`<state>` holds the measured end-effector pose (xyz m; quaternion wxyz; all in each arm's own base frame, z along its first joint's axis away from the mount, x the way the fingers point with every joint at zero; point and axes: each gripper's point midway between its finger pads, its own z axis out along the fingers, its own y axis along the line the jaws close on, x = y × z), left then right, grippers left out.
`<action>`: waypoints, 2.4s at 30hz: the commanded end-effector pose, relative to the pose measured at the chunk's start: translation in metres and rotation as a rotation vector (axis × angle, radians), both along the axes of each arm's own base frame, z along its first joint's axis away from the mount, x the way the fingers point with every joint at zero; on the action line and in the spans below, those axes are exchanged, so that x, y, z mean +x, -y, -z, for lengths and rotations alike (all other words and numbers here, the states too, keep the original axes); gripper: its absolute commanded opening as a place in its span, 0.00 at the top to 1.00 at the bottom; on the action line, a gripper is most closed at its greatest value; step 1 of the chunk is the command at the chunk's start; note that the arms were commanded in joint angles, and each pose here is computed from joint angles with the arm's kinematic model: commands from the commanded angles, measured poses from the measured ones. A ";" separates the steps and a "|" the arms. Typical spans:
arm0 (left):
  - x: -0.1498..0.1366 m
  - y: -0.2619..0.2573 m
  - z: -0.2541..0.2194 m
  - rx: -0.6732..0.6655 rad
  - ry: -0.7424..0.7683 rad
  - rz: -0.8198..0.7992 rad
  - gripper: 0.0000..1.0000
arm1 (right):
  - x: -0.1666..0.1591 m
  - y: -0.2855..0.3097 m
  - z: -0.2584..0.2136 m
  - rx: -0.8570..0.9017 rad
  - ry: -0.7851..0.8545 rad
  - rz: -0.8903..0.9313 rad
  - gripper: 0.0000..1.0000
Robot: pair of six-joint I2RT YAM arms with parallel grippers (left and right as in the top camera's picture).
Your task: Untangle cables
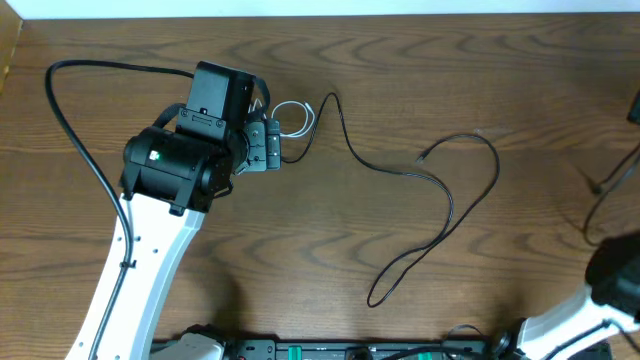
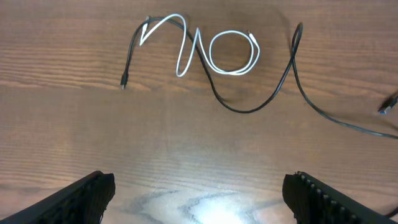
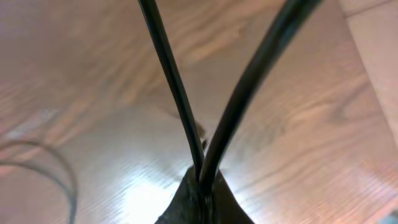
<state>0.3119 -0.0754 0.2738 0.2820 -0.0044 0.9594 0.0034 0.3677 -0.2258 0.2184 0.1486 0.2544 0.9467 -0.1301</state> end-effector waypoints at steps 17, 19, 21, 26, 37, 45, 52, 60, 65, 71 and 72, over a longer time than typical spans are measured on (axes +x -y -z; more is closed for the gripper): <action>-0.010 -0.006 0.004 0.004 -0.033 -0.039 0.08 | -0.024 0.115 0.125 0.075 -0.198 0.292 0.98; -0.010 -0.006 0.004 0.004 -0.036 -0.041 0.08 | -0.014 0.112 0.126 0.093 -0.161 0.279 0.95; -0.010 -0.006 0.004 0.004 -0.037 -0.041 0.08 | -0.001 0.103 0.128 0.144 -0.110 0.254 0.69; -0.010 -0.007 0.004 0.005 -0.035 -0.042 0.08 | 0.015 0.076 0.124 0.217 -0.094 0.166 0.35; -0.004 -0.020 0.034 0.105 -0.128 -0.111 0.08 | 0.081 -0.135 0.056 0.409 -0.103 -0.464 0.35; -0.005 -0.023 0.077 0.144 -0.301 -0.186 0.08 | 0.089 -0.264 0.056 0.375 -0.163 -0.846 0.26; 0.020 -0.029 0.076 0.022 -0.252 -0.194 0.08 | 0.066 -0.257 0.054 0.248 -0.289 -0.705 0.36; 0.063 0.017 0.063 -0.127 -0.105 0.077 0.08 | -0.010 -0.218 -0.023 0.259 -0.166 -0.540 0.21; 0.086 0.048 0.075 -0.197 -0.075 0.244 0.08 | -0.073 -0.233 -0.025 0.432 -0.130 -0.529 0.16; 0.095 0.090 0.147 -0.213 -0.218 0.388 0.08 | -0.080 -0.244 -0.011 0.486 -0.118 -0.556 0.15; 0.094 0.096 0.161 -0.205 -0.247 0.408 0.08 | -0.079 -0.244 -0.008 0.487 -0.119 -0.555 0.16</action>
